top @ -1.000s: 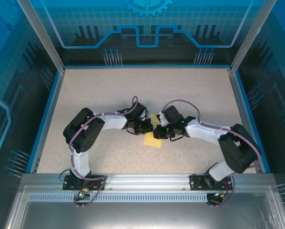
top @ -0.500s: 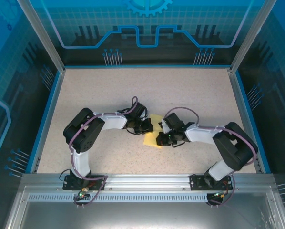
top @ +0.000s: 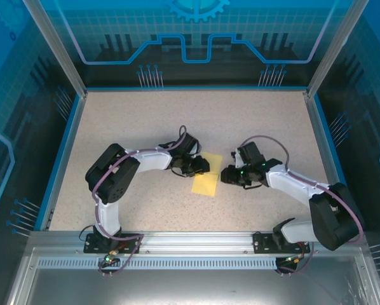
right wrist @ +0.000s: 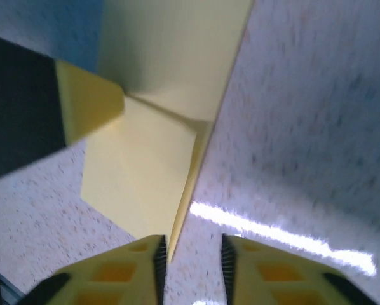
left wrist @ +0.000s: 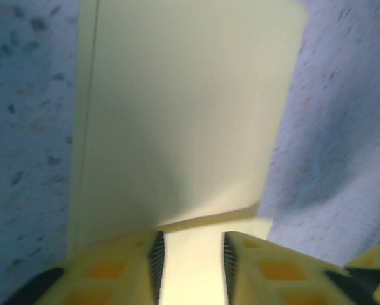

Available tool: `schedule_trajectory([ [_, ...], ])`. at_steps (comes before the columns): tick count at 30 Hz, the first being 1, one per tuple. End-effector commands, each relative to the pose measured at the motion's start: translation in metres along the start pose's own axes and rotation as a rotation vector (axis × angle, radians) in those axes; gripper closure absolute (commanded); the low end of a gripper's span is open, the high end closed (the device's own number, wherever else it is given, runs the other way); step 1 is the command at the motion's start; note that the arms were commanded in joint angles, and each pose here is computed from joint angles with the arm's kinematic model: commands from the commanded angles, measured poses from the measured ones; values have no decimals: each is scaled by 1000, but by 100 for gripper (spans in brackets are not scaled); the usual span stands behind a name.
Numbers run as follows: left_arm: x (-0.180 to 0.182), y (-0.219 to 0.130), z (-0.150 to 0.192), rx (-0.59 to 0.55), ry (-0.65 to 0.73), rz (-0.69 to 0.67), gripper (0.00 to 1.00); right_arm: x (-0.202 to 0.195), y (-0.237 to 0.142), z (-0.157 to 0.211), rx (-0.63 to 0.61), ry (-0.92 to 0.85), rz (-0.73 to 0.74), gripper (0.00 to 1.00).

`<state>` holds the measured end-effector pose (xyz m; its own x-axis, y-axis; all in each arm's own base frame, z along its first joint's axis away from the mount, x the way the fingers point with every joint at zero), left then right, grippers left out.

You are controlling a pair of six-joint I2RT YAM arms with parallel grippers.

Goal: Fold a paper plane with a square sheet of paper (pick it up from the middle)
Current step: Fold the triangle a second time at the center of the table, then turn over the paper at the center of the table.

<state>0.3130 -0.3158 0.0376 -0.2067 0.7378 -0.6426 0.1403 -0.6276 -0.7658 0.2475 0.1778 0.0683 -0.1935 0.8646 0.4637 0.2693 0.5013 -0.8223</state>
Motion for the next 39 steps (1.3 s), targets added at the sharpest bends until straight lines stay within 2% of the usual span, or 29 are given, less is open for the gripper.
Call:
schedule_trajectory([
  [1,-28,-21,-5,-30,24,46,53,3,0,-25,-32,-3,-25,58],
  [3,-31,-31,-5,-57,11,48,45,5,6,-30,-11,-18,-48,51],
  [11,3,-60,1,-176,-81,-35,23,18,26,-31,59,-74,-172,48],
  [14,10,-63,5,-190,-112,-35,15,23,32,-27,96,-95,-217,49],
  [19,11,-61,10,-183,-151,25,6,29,41,-23,141,-125,-268,57],
  [22,7,-57,15,-147,-156,61,5,27,46,-25,142,-122,-264,66],
  [26,-2,-51,24,-86,-161,148,5,20,47,-31,123,-104,-251,84],
  [29,-5,-49,28,-59,-168,182,5,12,45,-34,97,-80,-237,92],
  [34,-10,-44,33,-9,-174,213,10,4,39,-35,70,-57,-242,94],
  [39,-20,-35,35,46,-166,270,27,2,37,-34,68,-52,-249,94],
])
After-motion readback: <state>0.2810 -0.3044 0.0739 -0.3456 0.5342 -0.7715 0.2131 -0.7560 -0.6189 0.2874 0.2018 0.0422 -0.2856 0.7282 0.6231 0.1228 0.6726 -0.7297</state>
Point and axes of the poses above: each hand's point on the last joint's axis, 136 mm out from that joint toward the fingers, its own y axis out along the fingers, its own x axis along the line the jaws close on, z = x × y, the point moved 1 cm from there along -y, back along the fingers, and after that the axes turned 10 degrees about -y, right-handed, at the moved point
